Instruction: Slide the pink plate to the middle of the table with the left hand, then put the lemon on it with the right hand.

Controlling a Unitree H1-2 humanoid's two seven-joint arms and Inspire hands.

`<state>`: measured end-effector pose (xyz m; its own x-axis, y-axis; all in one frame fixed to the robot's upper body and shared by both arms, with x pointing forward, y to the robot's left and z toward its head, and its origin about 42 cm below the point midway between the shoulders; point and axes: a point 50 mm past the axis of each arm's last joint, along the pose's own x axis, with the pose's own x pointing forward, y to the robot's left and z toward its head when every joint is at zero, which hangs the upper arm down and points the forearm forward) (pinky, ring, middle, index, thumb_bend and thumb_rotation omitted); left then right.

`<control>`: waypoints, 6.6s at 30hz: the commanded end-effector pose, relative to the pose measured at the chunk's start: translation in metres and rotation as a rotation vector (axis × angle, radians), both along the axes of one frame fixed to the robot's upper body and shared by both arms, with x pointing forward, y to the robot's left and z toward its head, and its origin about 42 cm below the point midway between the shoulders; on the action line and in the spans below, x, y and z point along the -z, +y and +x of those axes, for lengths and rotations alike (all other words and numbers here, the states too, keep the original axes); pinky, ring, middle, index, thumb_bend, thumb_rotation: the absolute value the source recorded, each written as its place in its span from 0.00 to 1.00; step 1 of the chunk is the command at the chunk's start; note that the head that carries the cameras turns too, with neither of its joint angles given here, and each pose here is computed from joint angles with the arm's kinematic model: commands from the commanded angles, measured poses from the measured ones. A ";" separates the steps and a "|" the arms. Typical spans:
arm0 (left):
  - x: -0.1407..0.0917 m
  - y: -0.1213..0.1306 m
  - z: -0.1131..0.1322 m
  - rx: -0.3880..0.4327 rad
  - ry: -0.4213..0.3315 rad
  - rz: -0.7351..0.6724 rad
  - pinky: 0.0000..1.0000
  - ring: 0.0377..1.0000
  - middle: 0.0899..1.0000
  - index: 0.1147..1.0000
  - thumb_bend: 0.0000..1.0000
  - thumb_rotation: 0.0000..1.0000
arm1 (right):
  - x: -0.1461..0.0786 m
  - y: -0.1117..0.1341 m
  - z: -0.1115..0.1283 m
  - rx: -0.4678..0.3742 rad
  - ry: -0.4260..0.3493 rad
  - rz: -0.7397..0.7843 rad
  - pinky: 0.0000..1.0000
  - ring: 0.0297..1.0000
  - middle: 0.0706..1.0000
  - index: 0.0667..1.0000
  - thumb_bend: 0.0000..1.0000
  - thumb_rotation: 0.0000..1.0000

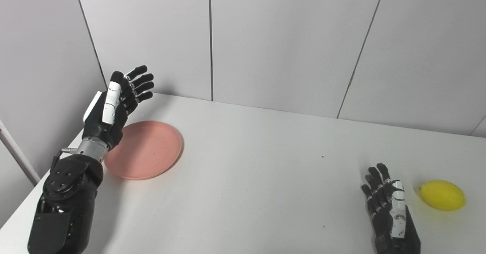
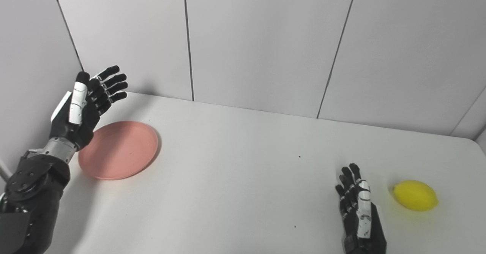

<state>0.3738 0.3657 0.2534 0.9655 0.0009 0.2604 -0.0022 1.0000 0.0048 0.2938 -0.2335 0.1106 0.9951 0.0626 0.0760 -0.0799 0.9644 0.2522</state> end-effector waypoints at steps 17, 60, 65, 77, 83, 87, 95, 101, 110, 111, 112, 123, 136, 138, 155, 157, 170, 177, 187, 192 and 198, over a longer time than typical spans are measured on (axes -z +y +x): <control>-0.029 0.054 0.029 -0.107 -0.114 -0.046 0.88 0.87 0.85 0.88 0.90 0.92 | 0.033 0.006 -0.016 -0.009 0.115 0.033 1.00 1.00 0.96 1.00 0.66 1.00; 0.098 0.119 0.053 -0.280 0.152 -0.136 0.84 0.82 0.81 0.82 1.00 0.83 | 0.029 0.010 -0.017 -0.008 0.117 0.030 1.00 0.98 0.96 0.98 0.69 1.00; 0.097 0.114 0.052 -0.253 0.142 -0.133 0.86 0.85 0.84 0.85 1.00 0.82 | 0.029 0.011 -0.017 -0.008 0.114 0.032 1.00 0.98 0.96 0.98 0.69 1.00; 0.106 0.101 0.046 -0.191 0.145 -0.139 0.99 0.91 0.88 0.89 0.88 0.88 | 0.029 0.012 -0.016 -0.009 0.112 0.033 1.00 0.98 0.96 0.98 0.69 1.00; 0.117 0.097 0.044 -0.177 0.171 -0.134 0.95 0.90 0.86 0.91 0.88 0.88 | 0.029 0.012 -0.016 -0.007 0.113 0.039 1.00 0.98 0.96 0.99 0.69 0.99; 0.119 0.092 0.045 -0.166 0.187 -0.124 0.92 0.88 0.85 0.90 0.84 0.90 | 0.029 0.013 -0.015 -0.007 0.115 0.042 1.00 0.98 0.95 0.98 0.69 0.98; 0.120 0.087 0.044 -0.151 0.197 -0.115 0.91 0.88 0.84 0.91 0.87 0.88 | 0.028 0.014 -0.016 -0.006 0.113 0.040 1.00 0.98 0.95 0.98 0.68 0.99; 0.120 0.080 0.043 -0.127 0.197 -0.120 0.94 0.91 0.87 0.94 0.87 0.86 | 0.030 0.015 -0.014 -0.006 0.116 0.037 1.00 0.98 0.95 0.97 0.69 0.98; 0.118 0.069 0.042 -0.113 0.201 -0.147 0.93 0.91 0.87 0.93 0.85 0.86 | 0.029 0.017 -0.014 -0.002 0.119 0.036 1.00 0.97 0.95 0.97 0.69 0.98; 0.116 0.067 0.042 -0.107 0.197 -0.150 0.93 0.91 0.87 0.93 0.85 0.85 | 0.030 0.017 -0.014 -0.003 0.120 0.036 1.00 0.97 0.95 0.97 0.69 0.98; 0.115 0.065 0.041 -0.102 0.195 -0.151 0.92 0.90 0.86 0.92 0.86 0.84 | 0.030 0.017 -0.014 -0.005 0.120 0.037 1.00 0.97 0.95 0.97 0.69 0.98; 0.111 0.047 0.040 -0.075 0.201 -0.167 0.98 0.93 0.89 0.93 0.88 0.82 | 0.030 0.018 -0.014 -0.009 0.121 0.038 1.00 0.97 0.95 0.97 0.69 0.98; 0.112 0.025 0.034 -0.077 0.218 -0.149 0.91 0.88 0.84 0.90 0.84 0.85 | 0.028 0.019 -0.015 -0.008 0.118 0.044 1.00 0.97 0.95 0.97 0.69 0.97; 0.112 0.020 0.034 -0.079 0.223 -0.147 0.91 0.87 0.84 0.90 0.83 0.87 | 0.028 0.019 -0.015 -0.009 0.117 0.044 1.00 0.97 0.95 0.98 0.69 0.97; 0.115 -0.006 0.031 -0.069 0.249 -0.138 0.91 0.87 0.85 0.90 0.82 0.87 | 0.029 0.019 -0.014 -0.018 0.114 0.032 1.00 0.98 0.95 0.98 0.70 0.99; 0.116 -0.010 0.031 -0.066 0.255 -0.138 0.91 0.88 0.85 0.89 0.83 0.87 | 0.029 0.019 -0.014 -0.018 0.112 0.028 1.00 0.97 0.95 0.98 0.70 0.99; 0.118 -0.036 0.038 -0.044 0.260 -0.154 0.90 0.86 0.84 0.87 0.80 0.87 | 0.029 0.022 -0.014 -0.018 0.107 0.038 1.00 0.98 0.95 0.98 0.69 0.98; 0.121 -0.046 0.044 -0.028 0.274 -0.162 0.92 0.88 0.85 0.90 0.81 0.87 | 0.028 0.024 -0.014 -0.016 0.107 0.039 1.00 0.97 0.95 0.98 0.68 0.97; 0.132 -0.058 0.042 -0.010 0.292 -0.180 0.91 0.87 0.84 0.90 0.80 0.87 | 0.027 0.026 -0.014 -0.014 0.109 0.045 1.00 0.97 0.95 0.98 0.68 0.97; 0.138 -0.063 0.041 0.001 0.298 -0.171 0.88 0.85 0.84 0.89 0.81 0.88 | 0.027 0.027 -0.014 -0.013 0.107 0.044 1.00 0.97 0.95 0.98 0.69 0.96; 0.142 -0.068 0.038 0.025 0.309 -0.165 0.90 0.88 0.86 0.90 0.80 0.88 | 0.027 0.028 -0.014 -0.013 0.110 0.037 1.00 0.96 0.95 0.98 0.69 0.96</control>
